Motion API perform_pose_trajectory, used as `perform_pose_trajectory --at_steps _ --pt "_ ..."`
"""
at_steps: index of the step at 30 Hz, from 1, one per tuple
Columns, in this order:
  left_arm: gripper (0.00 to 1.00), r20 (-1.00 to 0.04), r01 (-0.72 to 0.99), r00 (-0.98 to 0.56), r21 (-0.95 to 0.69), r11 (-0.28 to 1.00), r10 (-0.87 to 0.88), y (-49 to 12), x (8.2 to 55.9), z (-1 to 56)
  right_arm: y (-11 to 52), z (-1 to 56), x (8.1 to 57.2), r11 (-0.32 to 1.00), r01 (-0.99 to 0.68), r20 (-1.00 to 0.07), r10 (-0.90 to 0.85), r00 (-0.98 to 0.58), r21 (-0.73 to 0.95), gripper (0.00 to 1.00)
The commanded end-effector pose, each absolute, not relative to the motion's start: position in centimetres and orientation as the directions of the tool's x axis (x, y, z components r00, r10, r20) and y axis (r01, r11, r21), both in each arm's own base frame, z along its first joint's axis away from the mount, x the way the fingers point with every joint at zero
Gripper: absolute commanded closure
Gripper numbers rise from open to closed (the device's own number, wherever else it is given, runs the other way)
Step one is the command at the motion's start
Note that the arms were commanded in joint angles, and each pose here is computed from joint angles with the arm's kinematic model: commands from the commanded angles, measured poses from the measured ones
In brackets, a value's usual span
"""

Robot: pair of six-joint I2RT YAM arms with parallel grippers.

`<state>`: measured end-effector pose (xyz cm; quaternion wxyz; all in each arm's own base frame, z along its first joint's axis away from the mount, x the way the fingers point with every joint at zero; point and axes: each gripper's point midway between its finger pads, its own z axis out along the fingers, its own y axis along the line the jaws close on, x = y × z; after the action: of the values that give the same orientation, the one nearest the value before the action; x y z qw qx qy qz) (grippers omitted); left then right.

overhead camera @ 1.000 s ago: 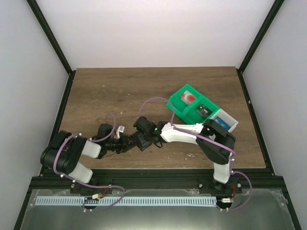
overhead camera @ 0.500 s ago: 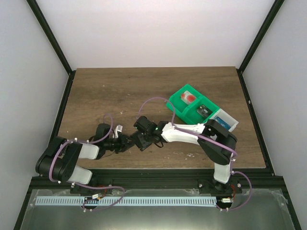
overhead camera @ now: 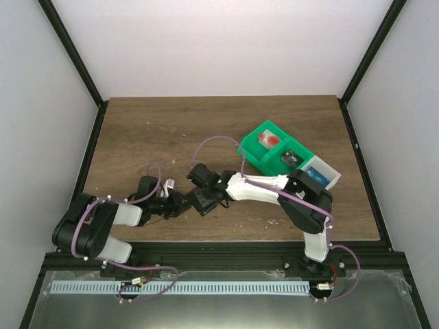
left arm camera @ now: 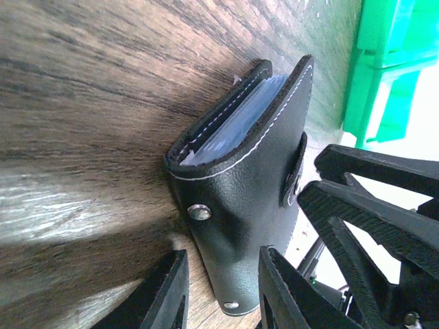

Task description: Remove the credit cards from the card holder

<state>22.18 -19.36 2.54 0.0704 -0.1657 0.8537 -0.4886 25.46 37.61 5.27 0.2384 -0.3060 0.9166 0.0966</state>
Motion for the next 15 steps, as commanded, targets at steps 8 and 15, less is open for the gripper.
perform_pose_trajectory --at_steps 8,15 --pt "0.7 0.011 -0.2 -0.933 -0.846 0.494 -0.36 -19.1 23.1 1.8 38.4 3.9 25.1 0.762 -0.647 -0.466 -0.563 -0.683 0.028 0.71" --pt "0.73 -0.02 -0.188 -0.931 -0.83 0.525 -0.365 -18.9 23.9 1.7 37.4 3.4 24.6 0.762 -0.648 -0.448 -0.574 -0.685 0.013 0.69"
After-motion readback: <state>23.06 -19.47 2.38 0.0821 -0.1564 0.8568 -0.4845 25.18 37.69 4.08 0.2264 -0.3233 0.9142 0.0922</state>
